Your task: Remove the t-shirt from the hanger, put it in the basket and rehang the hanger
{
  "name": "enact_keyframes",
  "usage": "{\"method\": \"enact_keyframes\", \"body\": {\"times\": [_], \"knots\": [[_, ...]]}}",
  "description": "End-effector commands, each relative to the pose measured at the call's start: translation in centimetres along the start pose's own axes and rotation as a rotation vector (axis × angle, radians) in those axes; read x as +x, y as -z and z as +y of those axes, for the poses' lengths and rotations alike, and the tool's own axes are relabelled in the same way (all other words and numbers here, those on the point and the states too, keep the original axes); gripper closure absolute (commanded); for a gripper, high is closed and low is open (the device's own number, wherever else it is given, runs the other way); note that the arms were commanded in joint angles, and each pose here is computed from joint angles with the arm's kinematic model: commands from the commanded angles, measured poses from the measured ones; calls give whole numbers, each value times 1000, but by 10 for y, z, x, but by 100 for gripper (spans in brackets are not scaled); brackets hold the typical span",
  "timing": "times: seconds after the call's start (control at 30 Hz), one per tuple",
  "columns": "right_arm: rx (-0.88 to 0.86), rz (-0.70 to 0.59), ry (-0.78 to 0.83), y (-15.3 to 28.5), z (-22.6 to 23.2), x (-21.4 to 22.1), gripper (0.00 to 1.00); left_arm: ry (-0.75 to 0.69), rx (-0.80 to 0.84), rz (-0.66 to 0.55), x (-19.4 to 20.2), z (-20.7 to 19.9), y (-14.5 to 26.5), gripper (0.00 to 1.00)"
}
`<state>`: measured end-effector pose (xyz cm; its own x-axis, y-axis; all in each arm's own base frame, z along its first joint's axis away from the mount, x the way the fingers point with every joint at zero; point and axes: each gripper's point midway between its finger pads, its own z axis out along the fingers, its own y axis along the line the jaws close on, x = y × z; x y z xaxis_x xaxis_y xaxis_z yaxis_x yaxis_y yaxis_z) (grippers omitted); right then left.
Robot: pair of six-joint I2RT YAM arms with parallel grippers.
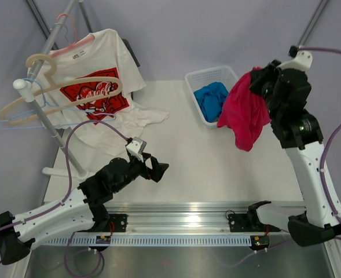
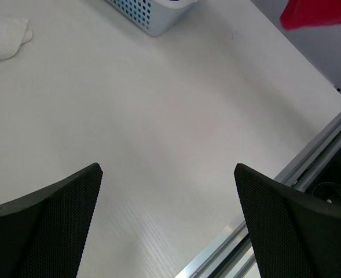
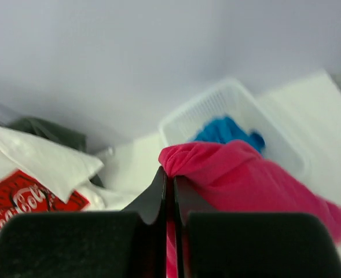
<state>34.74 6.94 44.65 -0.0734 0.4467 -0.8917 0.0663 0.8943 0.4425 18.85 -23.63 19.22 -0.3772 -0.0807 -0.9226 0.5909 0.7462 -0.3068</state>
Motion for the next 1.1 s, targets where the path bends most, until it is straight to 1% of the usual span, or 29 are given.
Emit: {"method": "enact_keyframes", "body": {"times": [0.0, 0.03, 0.07, 0.1, 0.13, 0.17, 0.23, 0.27, 0.33, 0.37, 0.43, 0.5, 0.57, 0.6, 0.63, 0.67, 0.7, 0.77, 0.8, 0.87, 0.9, 0.97, 1.0, 1.07], "knots": [[-102, -60, 207, -22, 37, -44, 100, 40, 49, -57, -15, -11, 3, 1], [-123, -147, 211, -13, 51, -82, 100, 43, 58, -57, -15, -13, 4, 1], [-110, -151, 229, -29, 55, -85, 100, 47, 59, -55, -14, -13, 3, 1], [-113, -172, 235, -34, 60, -93, 100, 51, 68, -58, -15, -15, 4, 1], [-134, -241, 231, -28, 71, -120, 100, 52, 80, -51, -13, -17, 3, 1], [-129, -230, 236, -46, 74, -114, 100, 60, 88, -49, -14, -19, 3, 1], [-153, -260, 232, -58, 84, -119, 100, 63, 113, -41, -12, -24, 2, 1], [-152, -255, 236, -73, 86, -112, 100, 68, 118, -32, -11, -25, 1, 1], [-155, -279, 241, -88, 90, -110, 100, 69, 130, -28, -10, -28, 1, 1], [-146, -261, 246, -104, 89, -98, 100, 75, 127, -22, -8, -27, 0, 1], [-149, -260, 235, -119, 91, -89, 100, 77, 127, -21, -7, -27, 0, 1], [-157, -239, 230, -136, 91, -71, 100, 76, 125, -20, -7, -26, 1, 1], [-140, -219, 210, -158, 84, -44, 100, 76, 124, -22, -7, -26, 2, 1], [-129, -242, 194, -165, 82, -41, 100, 78, 124, -27, -8, -26, 3, 1], [-97, -196, 203, -183, 69, -11, 100, 82, 122, -29, -8, -25, 3, 1], [-73, -191, 208, -192, 63, 1, 100, 82, 121, -31, -8, -25, 3, 1], [-23, -219, 205, -201, 53, 4, 100, 84, 121, -31, -7, -24, 3, 1], [80, -179, 259, -231, 27, 40, 100, 79, 119, -22, -5, -24, 2, 1], [87, -178, 266, -231, 25, 42, 100, 79, 119, -21, -6, -25, 2, 1], [83, -133, 270, -246, 18, 72, 100, 78, 120, -17, -6, -26, 1, 1], [86, -96, 245, -251, 12, 94, 100, 79, 123, -16, -6, -26, 1, 1], [60, -48, 194, -258, 10, 123, 100, 81, 123, -15, -6, -26, 1, 1], [65, 2, 150, -261, 3, 149, 100, 82, 122, -19, -7, -26, 2, 1], [67, 71, 70, -263, -5, 184, 100, 79, 112, -25, -8, -24, 3, 1]]}}
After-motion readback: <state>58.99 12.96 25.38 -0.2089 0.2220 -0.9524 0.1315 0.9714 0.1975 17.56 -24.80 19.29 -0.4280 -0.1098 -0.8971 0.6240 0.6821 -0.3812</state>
